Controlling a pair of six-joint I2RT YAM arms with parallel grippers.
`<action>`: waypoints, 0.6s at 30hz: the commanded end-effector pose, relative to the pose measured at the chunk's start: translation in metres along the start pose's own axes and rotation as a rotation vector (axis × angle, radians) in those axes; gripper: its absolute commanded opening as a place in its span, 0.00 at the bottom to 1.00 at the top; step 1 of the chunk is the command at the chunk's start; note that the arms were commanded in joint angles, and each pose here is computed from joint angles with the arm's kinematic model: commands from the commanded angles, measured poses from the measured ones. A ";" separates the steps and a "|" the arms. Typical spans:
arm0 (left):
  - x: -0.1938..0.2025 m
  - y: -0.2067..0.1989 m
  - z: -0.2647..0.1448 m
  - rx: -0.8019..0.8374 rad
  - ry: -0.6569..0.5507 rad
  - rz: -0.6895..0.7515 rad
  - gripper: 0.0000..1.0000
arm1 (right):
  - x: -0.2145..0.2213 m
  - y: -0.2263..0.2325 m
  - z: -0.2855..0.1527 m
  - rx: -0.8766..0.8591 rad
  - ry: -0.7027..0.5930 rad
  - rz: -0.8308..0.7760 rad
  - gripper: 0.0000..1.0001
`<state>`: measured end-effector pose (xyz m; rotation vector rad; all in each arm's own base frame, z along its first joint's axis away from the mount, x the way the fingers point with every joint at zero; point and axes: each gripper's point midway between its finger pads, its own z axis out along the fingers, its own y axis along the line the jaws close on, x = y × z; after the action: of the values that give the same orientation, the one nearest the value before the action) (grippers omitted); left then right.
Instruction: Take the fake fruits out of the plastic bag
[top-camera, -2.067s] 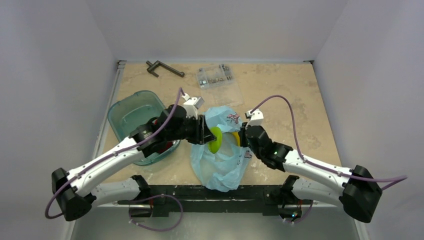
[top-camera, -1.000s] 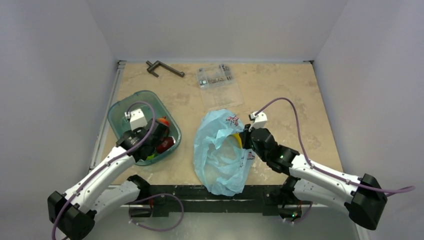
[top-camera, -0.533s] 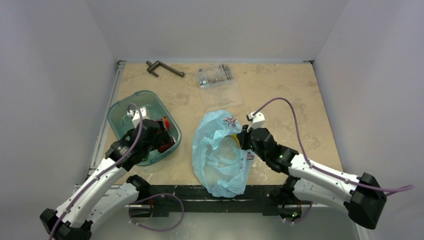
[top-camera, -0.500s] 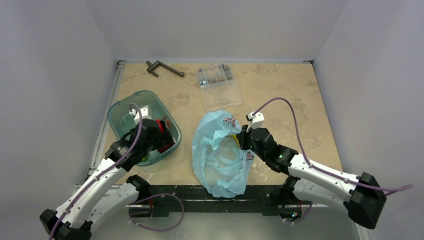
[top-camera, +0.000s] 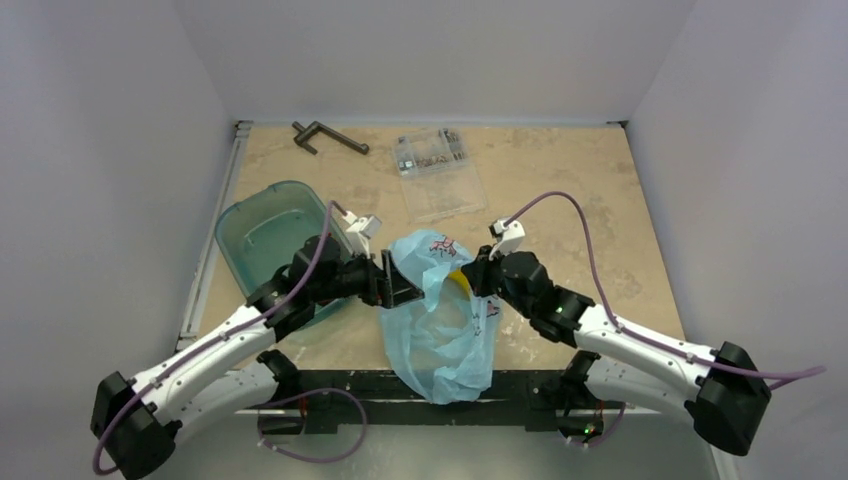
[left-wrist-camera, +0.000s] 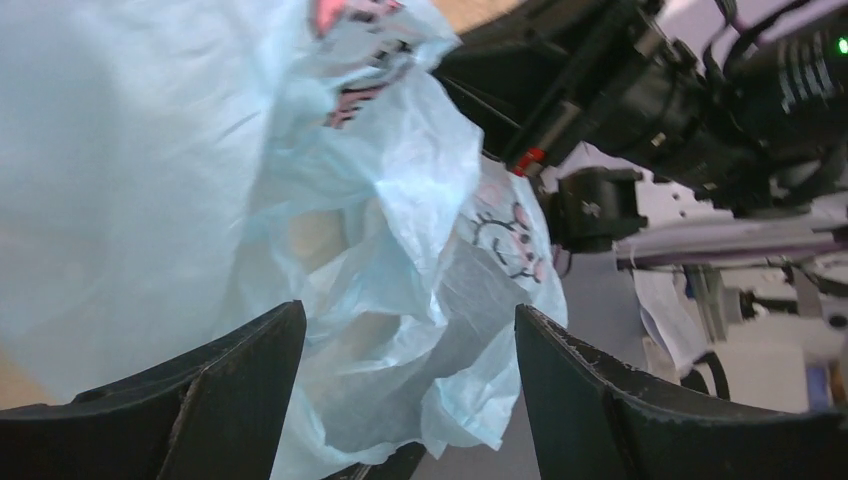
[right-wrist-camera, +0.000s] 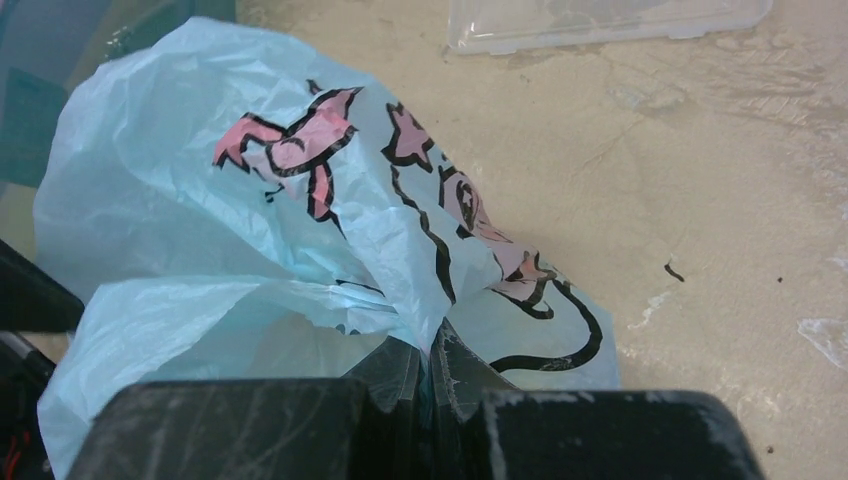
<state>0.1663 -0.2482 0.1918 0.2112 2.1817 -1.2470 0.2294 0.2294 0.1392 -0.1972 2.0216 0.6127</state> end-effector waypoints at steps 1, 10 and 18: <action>0.005 -0.057 0.022 0.224 0.031 0.069 0.73 | -0.045 0.025 0.003 -0.075 -0.109 0.084 0.00; 0.015 -0.082 0.054 0.248 0.064 0.097 0.64 | -0.076 0.005 0.023 0.003 -0.153 0.093 0.00; -0.009 -0.076 0.024 0.085 0.010 0.184 0.76 | -0.099 -0.016 0.045 0.105 -0.153 0.061 0.00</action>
<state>0.1426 -0.3260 0.2115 0.4575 2.1358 -1.3593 0.2978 0.2304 0.1735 -0.0542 1.9795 0.5657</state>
